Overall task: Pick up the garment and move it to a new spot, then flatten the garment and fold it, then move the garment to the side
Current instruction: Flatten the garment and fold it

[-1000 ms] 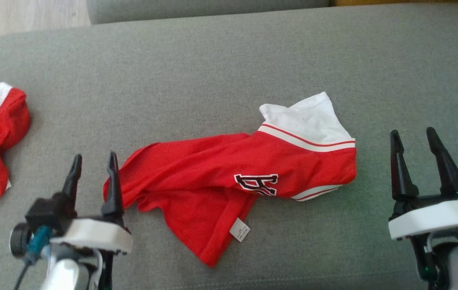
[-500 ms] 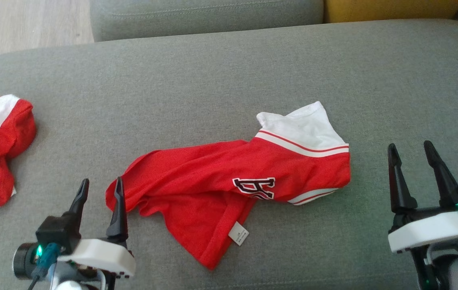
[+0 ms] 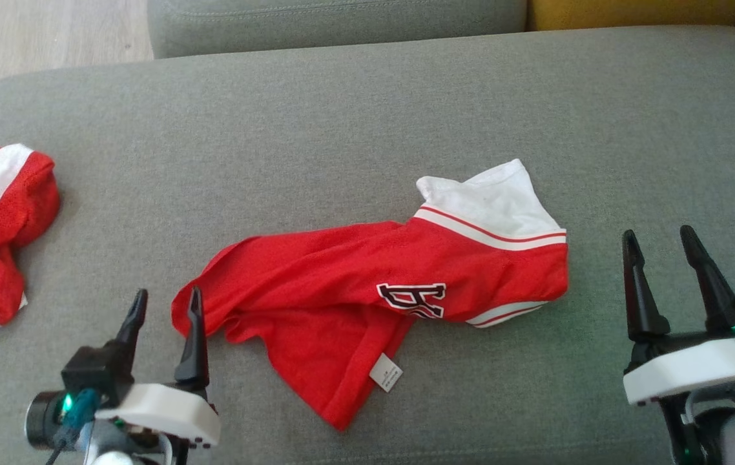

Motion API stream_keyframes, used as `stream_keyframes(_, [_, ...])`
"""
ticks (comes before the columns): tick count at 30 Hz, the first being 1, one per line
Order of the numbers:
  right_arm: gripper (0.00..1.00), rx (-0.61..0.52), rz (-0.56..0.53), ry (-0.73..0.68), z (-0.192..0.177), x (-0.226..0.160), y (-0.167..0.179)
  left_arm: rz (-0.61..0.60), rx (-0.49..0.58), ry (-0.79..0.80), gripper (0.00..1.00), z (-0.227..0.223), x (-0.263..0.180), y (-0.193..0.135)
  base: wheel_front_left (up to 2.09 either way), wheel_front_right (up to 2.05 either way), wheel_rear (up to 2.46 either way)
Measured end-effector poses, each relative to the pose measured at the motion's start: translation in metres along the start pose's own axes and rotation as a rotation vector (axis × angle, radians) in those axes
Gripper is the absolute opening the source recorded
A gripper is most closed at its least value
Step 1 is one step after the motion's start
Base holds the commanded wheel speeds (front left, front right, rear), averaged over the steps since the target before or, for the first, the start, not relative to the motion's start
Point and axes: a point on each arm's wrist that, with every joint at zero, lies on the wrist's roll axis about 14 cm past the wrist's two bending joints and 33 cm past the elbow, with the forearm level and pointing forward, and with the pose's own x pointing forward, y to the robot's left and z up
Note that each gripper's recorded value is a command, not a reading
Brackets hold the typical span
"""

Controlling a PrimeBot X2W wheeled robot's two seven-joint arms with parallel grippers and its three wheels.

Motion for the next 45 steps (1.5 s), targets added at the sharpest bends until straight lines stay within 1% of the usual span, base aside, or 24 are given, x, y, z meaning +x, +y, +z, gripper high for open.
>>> stream_keyframes(2, [1.0, 0.0, 0.0, 0.004, -0.001, 0.001, 0.0, -0.012, -0.01, 0.028, 1.0, -0.006, 0.0, -0.001, 0.0, 0.0, 0.0])
stream_keyframes(5, [1.0, 0.002, 0.004, 0.014, -0.005, 0.003, 0.001, -0.029, -0.024, 0.119, 1.0, -0.025, 0.003, 0.0, 0.0, 0.0, 0.0])
stream_keyframes(11, [1.0, 0.007, 0.013, 0.051, -0.017, 0.008, 0.004, -0.029, -0.052, 0.284, 1.0, -0.065, 0.017, 0.012, 0.0, 0.0, 0.0])
stream_keyframes(16, [1.0, 0.014, -0.002, 0.073, -0.024, 0.008, -0.001, -0.029, -0.088, 0.383, 1.0, -0.093, 0.017, 0.016, 0.0, 0.0, 0.0])
stream_keyframes(17, [1.0, 0.016, -0.004, 0.076, -0.025, 0.008, -0.002, -0.029, -0.096, 0.4, 0.64, -0.097, 0.017, 0.016, 0.0, 0.0, 0.0])
stream_keyframes(18, [1.0, 0.017, -0.007, 0.079, -0.026, 0.007, -0.002, -0.035, -0.102, 0.407, 0.38, -0.099, 0.017, 0.015, 0.0, 0.0, 0.0])
stream_keyframes(19, [1.0, 0.018, -0.011, 0.081, -0.027, 0.007, -0.004, -0.04, -0.105, 0.412, 0.0, -0.1, 0.018, 0.015, 0.0, 0.0, 0.0])
stream_keyframes(24, [1.0, 0.019, -0.019, 0.088, -0.029, 0.009, -0.007, -0.042, -0.111, 0.42, 0.0, -0.103, 0.022, 0.015, 0.0, 0.0, 0.0])
stream_keyframes(31, [1.0, 0.044, -0.029, 0.07, -0.026, 0.02, -0.011, -0.035, -0.123, 0.334, 0.0, -0.09, 0.032, 0.015, 0.0, 0.0, 0.0])
stream_keyframes(34, [1.0, 0.045, -0.029, 0.083, -0.031, 0.036, -0.013, -0.029, -0.127, 0.298, 0.0, -0.084, 0.037, 0.016, 0.0, 0.0, 0.0])
stream_keyframes(35, [1.0, 0.045, -0.029, 0.083, -0.031, 0.036, -0.013, -0.029, -0.127, 0.298, 0.0, -0.084, 0.037, 0.016, 0.0, 0.0, 0.0])
stream_keyframes(37, [1.0, 0.059, -0.014, 0.091, -0.032, 0.049, -0.009, -0.027, -0.133, 0.292, 0.0, -0.083, 0.038, 0.015, 0.0, 0.0, 0.0])
stream_keyframes(38, [1.0, 0.042, 0.011, 0.128, -0.039, 0.064, -0.006, -0.03, -0.138, 0.277, 0.0, -0.079, 0.042, 0.014, 0.0, 0.0, 0.0])
stream_keyframes(40, [1.0, 0.04, 0.036, 0.147, -0.044, 0.08, -0.002, -0.038, -0.135, 0.258, 0.0, -0.074, 0.049, 0.012, 0.0, 0.0, 0.0])
stream_keyframes(45, [1.0, 0.026, 0.085, 0.274, -0.078, 0.114, 0.007, -0.07, -0.131, 0.216, 0.0, -0.063, 0.069, 0.004, 0.0, 0.0, 0.0])
